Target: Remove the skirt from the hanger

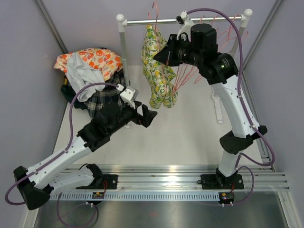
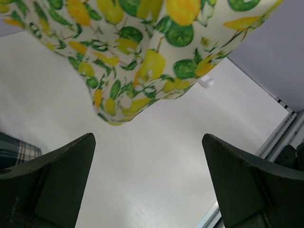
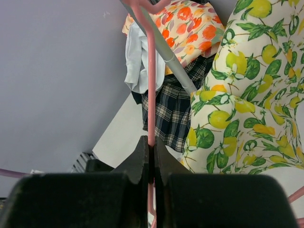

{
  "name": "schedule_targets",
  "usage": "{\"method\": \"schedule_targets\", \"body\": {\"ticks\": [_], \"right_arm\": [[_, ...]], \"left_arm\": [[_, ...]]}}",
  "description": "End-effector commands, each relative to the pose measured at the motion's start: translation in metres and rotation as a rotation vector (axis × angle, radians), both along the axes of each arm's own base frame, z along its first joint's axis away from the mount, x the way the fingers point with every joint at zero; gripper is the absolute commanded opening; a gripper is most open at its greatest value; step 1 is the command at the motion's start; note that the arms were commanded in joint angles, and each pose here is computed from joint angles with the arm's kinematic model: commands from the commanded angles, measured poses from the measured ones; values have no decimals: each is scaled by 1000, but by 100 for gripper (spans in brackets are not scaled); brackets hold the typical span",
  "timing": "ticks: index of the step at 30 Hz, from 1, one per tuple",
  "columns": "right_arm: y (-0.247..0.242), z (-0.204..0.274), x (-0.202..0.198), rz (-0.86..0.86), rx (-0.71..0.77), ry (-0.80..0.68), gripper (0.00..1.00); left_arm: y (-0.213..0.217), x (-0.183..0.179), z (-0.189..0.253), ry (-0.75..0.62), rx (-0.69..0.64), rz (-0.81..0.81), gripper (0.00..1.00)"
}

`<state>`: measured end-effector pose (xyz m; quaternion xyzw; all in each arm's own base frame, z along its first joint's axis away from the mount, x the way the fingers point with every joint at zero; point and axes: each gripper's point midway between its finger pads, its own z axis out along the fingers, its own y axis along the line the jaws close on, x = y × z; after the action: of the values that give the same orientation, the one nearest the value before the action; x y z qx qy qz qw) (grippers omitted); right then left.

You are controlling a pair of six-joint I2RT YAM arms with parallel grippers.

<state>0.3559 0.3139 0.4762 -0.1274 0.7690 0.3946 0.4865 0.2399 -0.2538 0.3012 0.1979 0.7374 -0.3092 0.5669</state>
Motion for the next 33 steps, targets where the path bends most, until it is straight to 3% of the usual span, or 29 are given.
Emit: {"method": "schedule_targets", "body": {"ticks": [1, 4, 6, 8, 9, 10, 17, 24, 26, 28, 29, 33], "right_arm": [[-9, 42, -21, -2, 98, -80, 0], [-16, 47, -35, 4, 117, -69, 0], [-22, 55, -45, 2, 135, -78, 0], [-27, 59, -49, -4, 141, -85, 0], [-30, 63, -53, -8, 146, -93, 0], [-32, 63, -53, -17, 143, -94, 0], [-35, 54, -40, -63, 105, -93, 0], [-25, 57, -23, -66, 103, -109, 0], [-20, 51, -16, -67, 89, -97, 0], [-21, 57, -14, -72, 94, -115, 0], [-19, 53, -10, -75, 88, -111, 0], [-16, 49, 2, -91, 94, -102, 0]], "left_arm": [[-26, 13, 27, -132, -97, -4, 99], [-42, 24, 23, -137, -105, -10, 99], [-51, 29, 26, -144, -124, -15, 81], [-62, 37, 16, -123, -102, -17, 54], [-63, 40, 20, -125, -103, -7, 4], [-64, 41, 19, -117, -101, 9, 0], [-51, -2, -20, -44, -46, 38, 0], [-47, -133, -134, 173, -5, -64, 0], [-32, -154, -163, 224, 33, -2, 0], [-23, -194, -188, 232, 139, -64, 0], [-26, -213, -185, 260, 106, -72, 0], [-32, -239, -184, 236, 184, -74, 0]]}}
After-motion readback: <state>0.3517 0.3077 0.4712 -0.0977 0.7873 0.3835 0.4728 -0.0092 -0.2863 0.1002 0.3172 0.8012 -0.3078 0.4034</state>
